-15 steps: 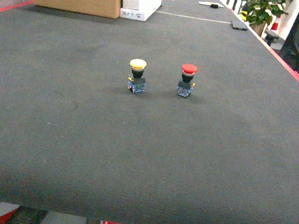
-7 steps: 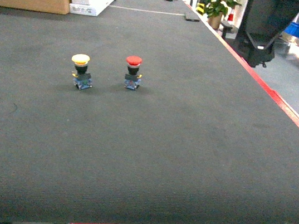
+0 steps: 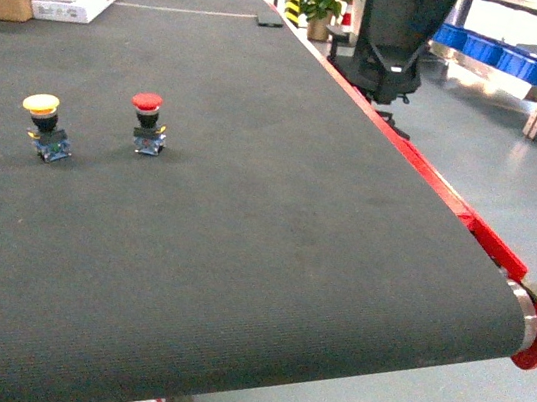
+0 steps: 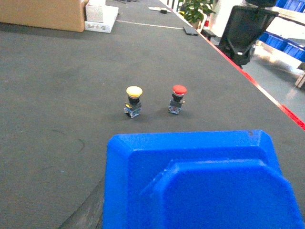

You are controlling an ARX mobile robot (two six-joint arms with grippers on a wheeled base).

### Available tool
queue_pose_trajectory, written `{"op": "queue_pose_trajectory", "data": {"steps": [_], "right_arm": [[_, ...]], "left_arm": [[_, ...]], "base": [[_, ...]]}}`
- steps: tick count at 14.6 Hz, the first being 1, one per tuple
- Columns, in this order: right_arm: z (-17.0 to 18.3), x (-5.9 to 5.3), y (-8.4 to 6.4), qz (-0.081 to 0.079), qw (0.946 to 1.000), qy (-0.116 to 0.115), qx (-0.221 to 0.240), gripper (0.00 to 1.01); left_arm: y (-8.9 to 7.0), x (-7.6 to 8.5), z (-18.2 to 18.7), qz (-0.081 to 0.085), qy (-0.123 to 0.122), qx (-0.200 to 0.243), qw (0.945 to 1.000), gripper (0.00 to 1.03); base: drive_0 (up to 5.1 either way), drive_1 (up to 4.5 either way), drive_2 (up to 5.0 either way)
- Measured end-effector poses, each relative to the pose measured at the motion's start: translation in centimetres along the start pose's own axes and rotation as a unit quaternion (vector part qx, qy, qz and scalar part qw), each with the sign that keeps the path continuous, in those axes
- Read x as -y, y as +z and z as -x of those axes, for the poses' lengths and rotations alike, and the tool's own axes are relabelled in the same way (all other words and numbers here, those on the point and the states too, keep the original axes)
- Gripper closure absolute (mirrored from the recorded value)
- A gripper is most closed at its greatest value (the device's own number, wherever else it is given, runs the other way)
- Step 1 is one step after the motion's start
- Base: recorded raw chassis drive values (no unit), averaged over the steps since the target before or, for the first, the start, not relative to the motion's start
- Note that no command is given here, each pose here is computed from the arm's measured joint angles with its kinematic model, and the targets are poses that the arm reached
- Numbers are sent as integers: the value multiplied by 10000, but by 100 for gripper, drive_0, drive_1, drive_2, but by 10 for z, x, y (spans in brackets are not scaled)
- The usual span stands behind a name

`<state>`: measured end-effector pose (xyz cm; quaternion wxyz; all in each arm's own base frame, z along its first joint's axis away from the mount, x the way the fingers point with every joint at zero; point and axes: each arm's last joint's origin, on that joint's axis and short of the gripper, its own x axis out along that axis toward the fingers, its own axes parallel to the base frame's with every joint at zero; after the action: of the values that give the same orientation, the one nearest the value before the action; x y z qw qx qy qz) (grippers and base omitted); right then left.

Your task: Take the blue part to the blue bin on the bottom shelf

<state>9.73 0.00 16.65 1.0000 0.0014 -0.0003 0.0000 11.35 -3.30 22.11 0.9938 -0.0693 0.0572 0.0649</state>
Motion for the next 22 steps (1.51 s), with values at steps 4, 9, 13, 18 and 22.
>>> {"op": "queue_pose_trajectory", "data": {"steps": [4,9,13,18,22], "right_arm": [[0,0,0,0,10000,0,2,3],[0,0,0,0,10000,0,4,3],[0,0,0,0,10000,0,0,3],[0,0,0,0,10000,0,4,3],[0,0,0,0,10000,0,2,3]], "left_arm": [[0,0,0,1,2,2,10000,60],[0,0,0,0,2,0,10000,60],[0,0,0,1,2,2,10000,60],[0,0,0,2,2,0,10000,60],[0,0,0,0,2,0,10000,60]], "base": [[-159,-159,-159],[-158,-158,-158],[-161,-161,-161],[-163,-163,-163],[-160,-160,-160]]}}
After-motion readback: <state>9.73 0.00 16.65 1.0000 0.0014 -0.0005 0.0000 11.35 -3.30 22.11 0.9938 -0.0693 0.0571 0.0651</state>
